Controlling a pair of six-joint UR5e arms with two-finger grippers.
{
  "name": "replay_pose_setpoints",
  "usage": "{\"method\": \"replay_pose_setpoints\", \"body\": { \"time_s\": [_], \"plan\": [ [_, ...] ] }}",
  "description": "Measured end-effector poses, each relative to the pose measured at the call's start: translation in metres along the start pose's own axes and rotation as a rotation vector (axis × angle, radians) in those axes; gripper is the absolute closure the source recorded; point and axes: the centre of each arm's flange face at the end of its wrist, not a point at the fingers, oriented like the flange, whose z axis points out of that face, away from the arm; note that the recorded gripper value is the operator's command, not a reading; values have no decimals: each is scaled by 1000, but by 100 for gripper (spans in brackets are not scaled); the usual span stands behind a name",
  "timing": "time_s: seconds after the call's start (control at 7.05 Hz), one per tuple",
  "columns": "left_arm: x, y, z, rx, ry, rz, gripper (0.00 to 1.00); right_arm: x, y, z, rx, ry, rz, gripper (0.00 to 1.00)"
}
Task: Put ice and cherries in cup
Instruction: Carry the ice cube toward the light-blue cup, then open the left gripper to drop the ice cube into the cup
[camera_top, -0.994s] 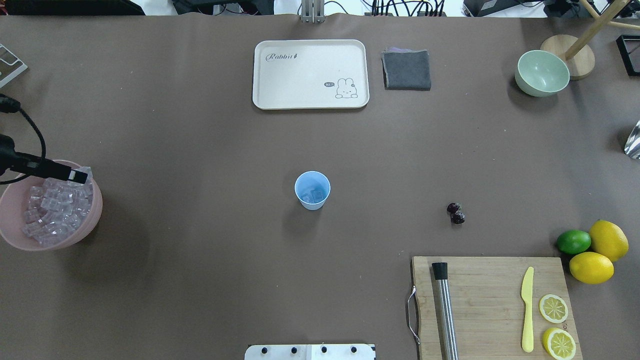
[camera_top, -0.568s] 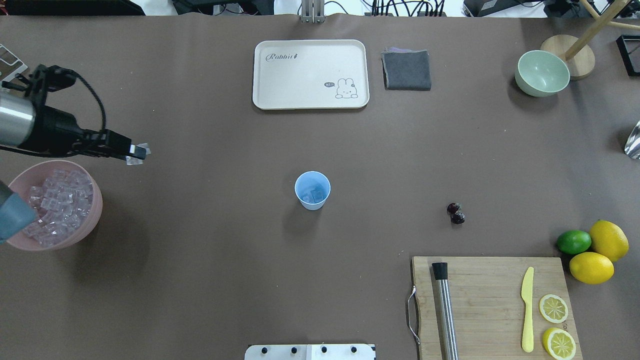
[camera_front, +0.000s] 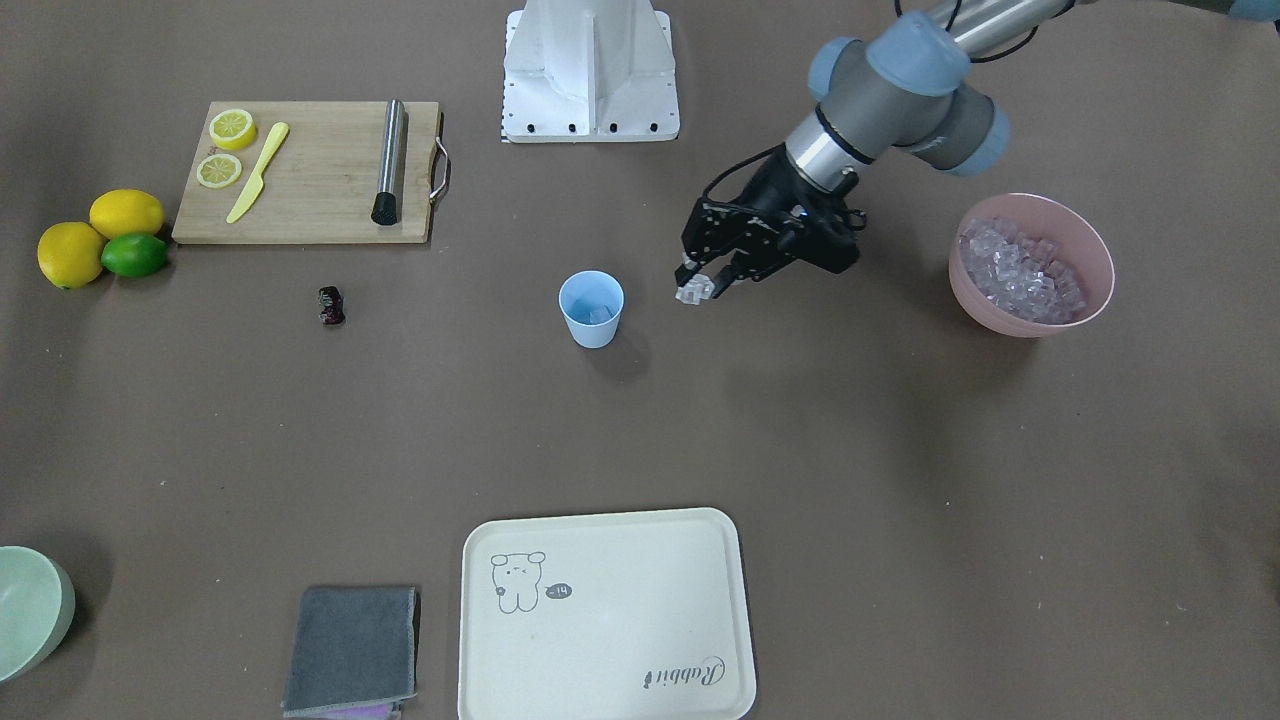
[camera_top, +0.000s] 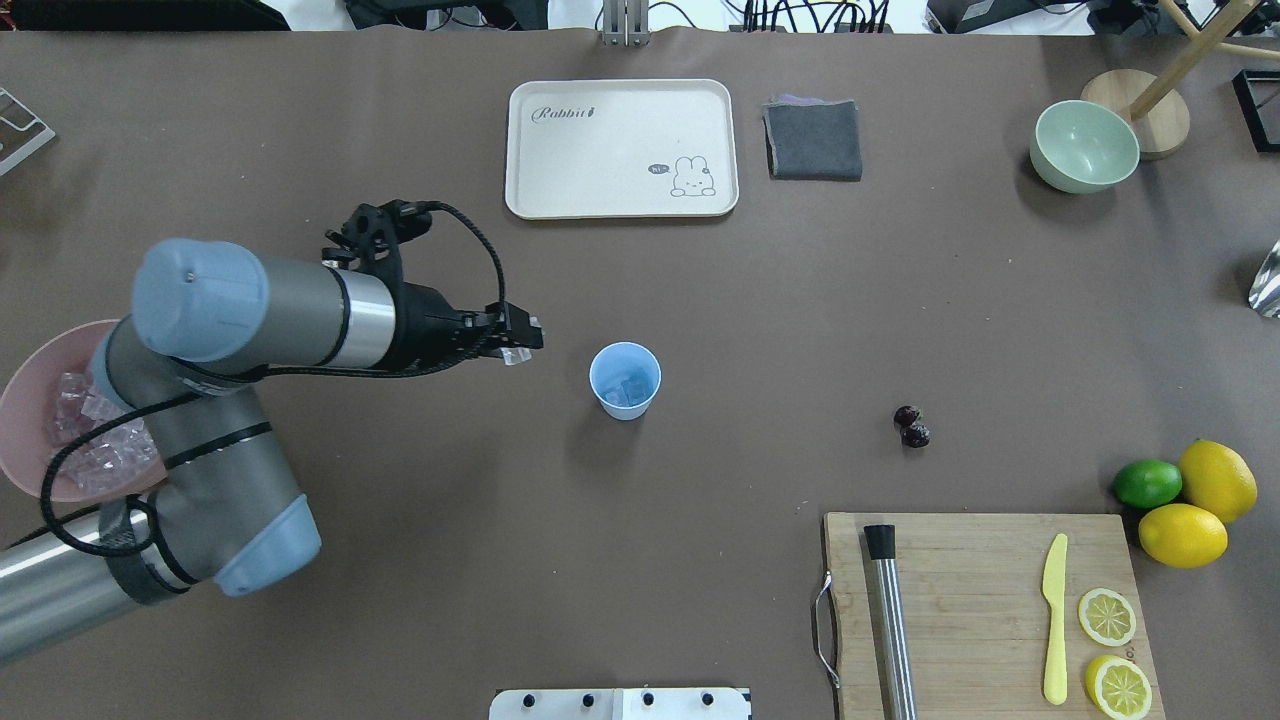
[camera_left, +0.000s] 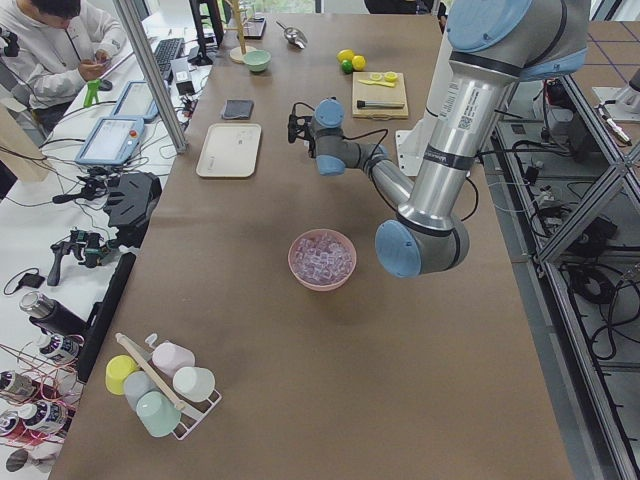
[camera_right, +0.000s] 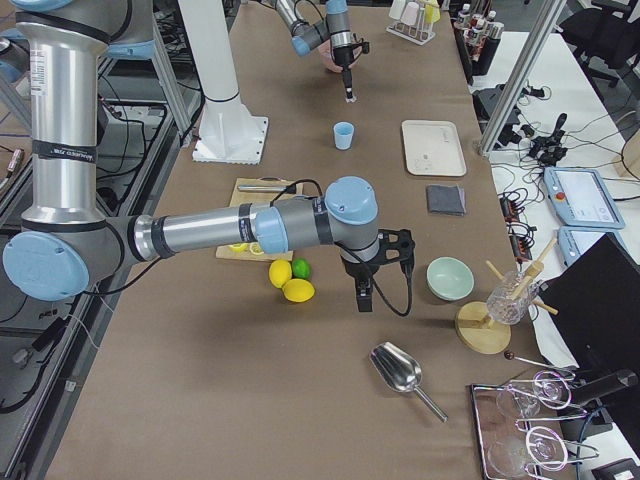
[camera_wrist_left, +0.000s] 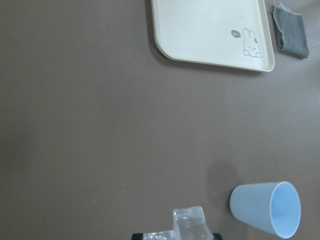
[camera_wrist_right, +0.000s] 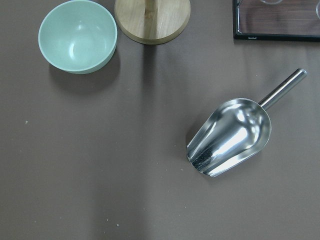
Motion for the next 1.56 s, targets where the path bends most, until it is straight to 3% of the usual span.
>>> {"method": "replay_pose_setpoints", "body": {
  "time_s": [0.43,0.57,0.71,1.42,1.56],
  "plan": [
    [56,29,36,50,0,-57,100,0,0,0,0,0,0,0],
    [58,31,39,54,-2,-62,64,0,0,0,0,0,0,0],
    [58,32,41,56,-4,-63,3,0,0,0,0,0,0,0],
    [63,33,35,76,-4,-57,2,-1,-1,-1,3,-1,-1,0],
    [66,31,20,77,-39,-41,2,-5,-3,-4,10,-2,4,0]
  ]
}}
